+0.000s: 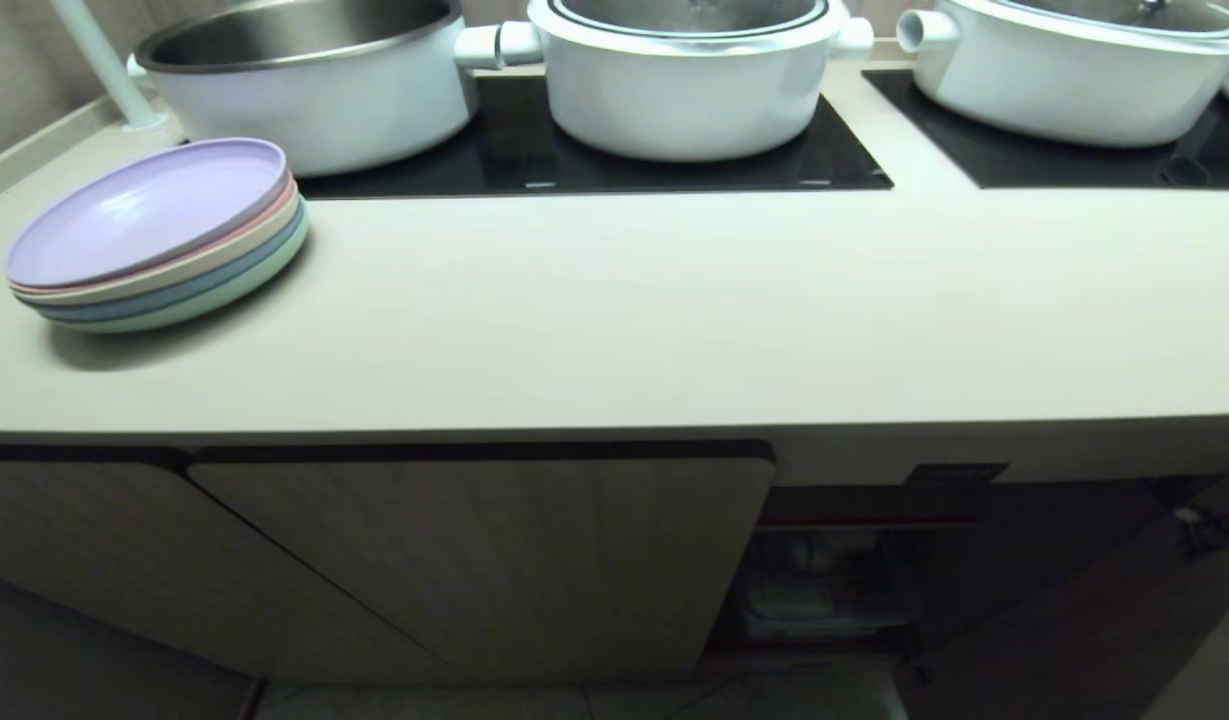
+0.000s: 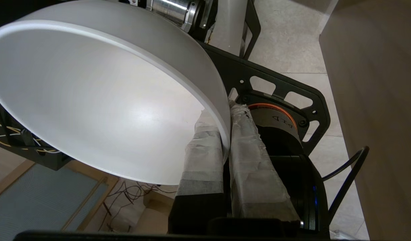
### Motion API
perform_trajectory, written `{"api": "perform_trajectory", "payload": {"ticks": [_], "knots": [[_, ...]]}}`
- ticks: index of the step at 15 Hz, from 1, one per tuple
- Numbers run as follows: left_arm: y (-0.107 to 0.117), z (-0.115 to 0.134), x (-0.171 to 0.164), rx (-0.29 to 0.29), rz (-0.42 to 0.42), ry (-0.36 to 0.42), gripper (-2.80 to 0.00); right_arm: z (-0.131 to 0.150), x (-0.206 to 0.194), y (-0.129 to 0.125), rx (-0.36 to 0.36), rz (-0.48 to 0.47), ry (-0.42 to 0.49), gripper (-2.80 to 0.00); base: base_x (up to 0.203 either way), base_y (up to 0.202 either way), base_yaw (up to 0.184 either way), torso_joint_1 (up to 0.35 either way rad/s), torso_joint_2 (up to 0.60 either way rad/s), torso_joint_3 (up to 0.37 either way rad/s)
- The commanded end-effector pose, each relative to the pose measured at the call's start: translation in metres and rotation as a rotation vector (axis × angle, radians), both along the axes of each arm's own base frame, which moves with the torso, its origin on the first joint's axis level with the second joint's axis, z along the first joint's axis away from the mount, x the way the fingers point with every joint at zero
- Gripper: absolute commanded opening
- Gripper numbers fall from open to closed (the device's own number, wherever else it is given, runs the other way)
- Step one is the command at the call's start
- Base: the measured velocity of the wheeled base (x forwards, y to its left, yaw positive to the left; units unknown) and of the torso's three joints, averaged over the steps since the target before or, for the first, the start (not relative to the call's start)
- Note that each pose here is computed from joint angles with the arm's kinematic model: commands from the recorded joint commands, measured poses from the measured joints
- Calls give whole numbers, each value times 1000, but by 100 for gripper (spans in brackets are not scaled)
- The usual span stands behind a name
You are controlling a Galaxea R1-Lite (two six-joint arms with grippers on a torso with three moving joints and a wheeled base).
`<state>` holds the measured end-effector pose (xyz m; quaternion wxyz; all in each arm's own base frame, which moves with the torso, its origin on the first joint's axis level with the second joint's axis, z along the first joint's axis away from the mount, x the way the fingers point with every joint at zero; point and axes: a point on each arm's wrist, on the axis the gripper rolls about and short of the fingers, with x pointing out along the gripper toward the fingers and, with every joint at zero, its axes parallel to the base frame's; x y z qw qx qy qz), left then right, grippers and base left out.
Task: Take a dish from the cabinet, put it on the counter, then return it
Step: Place it on the table
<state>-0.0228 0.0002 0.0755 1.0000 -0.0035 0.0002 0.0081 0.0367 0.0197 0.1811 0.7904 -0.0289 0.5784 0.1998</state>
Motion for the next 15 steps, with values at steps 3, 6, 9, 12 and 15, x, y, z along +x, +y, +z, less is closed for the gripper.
{"api": "perform_trajectory", "payload": {"ticks": [3, 6, 9, 12, 15], "knots": [[0, 0, 0, -1, 1, 1, -280, 0, 0, 0, 0, 6, 8, -280, 0, 0, 0, 252, -540, -289], [0, 0, 0, -1, 1, 0, -280, 0, -1, 0, 0, 7, 6, -280, 0, 0, 0, 262, -568, -303], [0, 0, 0, -1, 1, 0, -280, 1, -2, 0, -3, 9, 13, -280, 0, 0, 0, 280, -600, -314], [0, 0, 0, -1, 1, 0, -280, 1, -2, 0, -3, 7, 13, -280, 0, 0, 0, 243, -506, -266], [0, 0, 0, -1, 1, 0, -280, 1, -1, 0, -2, 7, 10, -280, 0, 0, 0, 183, -372, -191]]}}
